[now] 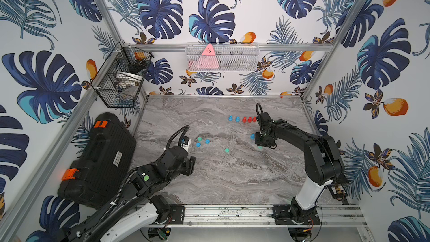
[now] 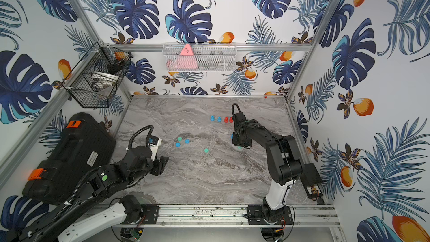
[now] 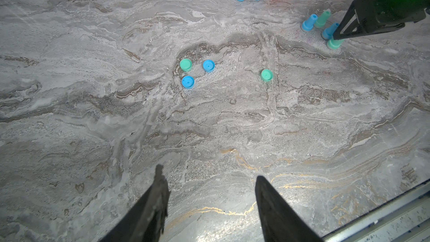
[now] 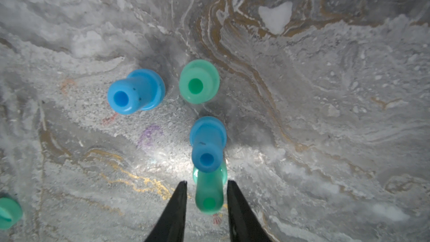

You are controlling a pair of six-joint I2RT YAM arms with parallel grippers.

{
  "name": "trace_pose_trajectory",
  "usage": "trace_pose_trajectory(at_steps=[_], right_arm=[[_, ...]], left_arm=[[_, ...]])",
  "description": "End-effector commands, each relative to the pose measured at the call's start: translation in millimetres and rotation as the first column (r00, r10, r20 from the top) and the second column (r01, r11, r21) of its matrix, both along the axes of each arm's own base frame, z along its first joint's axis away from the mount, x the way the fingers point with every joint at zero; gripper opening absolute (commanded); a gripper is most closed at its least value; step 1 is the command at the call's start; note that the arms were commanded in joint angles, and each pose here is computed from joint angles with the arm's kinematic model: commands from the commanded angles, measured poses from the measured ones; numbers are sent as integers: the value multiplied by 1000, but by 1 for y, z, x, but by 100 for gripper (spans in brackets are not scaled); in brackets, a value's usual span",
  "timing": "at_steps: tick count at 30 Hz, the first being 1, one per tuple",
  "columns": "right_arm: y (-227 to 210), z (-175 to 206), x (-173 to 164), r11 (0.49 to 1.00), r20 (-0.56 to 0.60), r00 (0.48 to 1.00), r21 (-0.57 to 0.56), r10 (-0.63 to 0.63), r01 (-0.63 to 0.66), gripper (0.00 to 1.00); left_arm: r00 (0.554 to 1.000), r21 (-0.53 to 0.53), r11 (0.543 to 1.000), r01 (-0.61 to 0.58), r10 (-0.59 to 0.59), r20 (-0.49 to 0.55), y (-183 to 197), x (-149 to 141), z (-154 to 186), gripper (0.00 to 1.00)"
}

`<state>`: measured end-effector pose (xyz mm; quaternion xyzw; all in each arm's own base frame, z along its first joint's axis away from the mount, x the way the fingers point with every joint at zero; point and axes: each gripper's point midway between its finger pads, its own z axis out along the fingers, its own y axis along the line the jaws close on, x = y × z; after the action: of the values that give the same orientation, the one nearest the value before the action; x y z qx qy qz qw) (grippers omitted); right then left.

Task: Close the stamp cap
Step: Pick up the stamp from the center of the board.

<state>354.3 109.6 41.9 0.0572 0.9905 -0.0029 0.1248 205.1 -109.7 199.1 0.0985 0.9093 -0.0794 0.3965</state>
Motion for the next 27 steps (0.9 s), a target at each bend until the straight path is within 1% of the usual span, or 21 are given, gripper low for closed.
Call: trace_pose_trajectory(at_steps=[1, 12, 18, 22, 27], right_arm=[[-1, -1, 4, 1000, 10, 1000, -11, -3, 3, 32], [-4, -6, 5, 1000, 1, 1000, -26, -1, 1, 28], [-3, -7, 4, 1000, -3, 1000, -22, -2, 2, 24], [-5, -6, 1, 1000, -7, 1000, -26, -6, 6, 20], [-11, 1, -6, 999, -1, 1000, -52, -14, 14, 18]], left_arm=[[1000, -3, 1000, -5, 5, 24, 0, 3, 6, 64], [1000, -6, 1000, -3, 3, 26, 0, 3, 6, 64], [1000, -5, 1000, -4, 4, 27, 0, 3, 6, 64], [1000, -4, 1000, -4, 4, 26, 0, 3, 6, 64], [1000, -7, 1000, -5, 5, 28, 1, 3, 6, 64]])
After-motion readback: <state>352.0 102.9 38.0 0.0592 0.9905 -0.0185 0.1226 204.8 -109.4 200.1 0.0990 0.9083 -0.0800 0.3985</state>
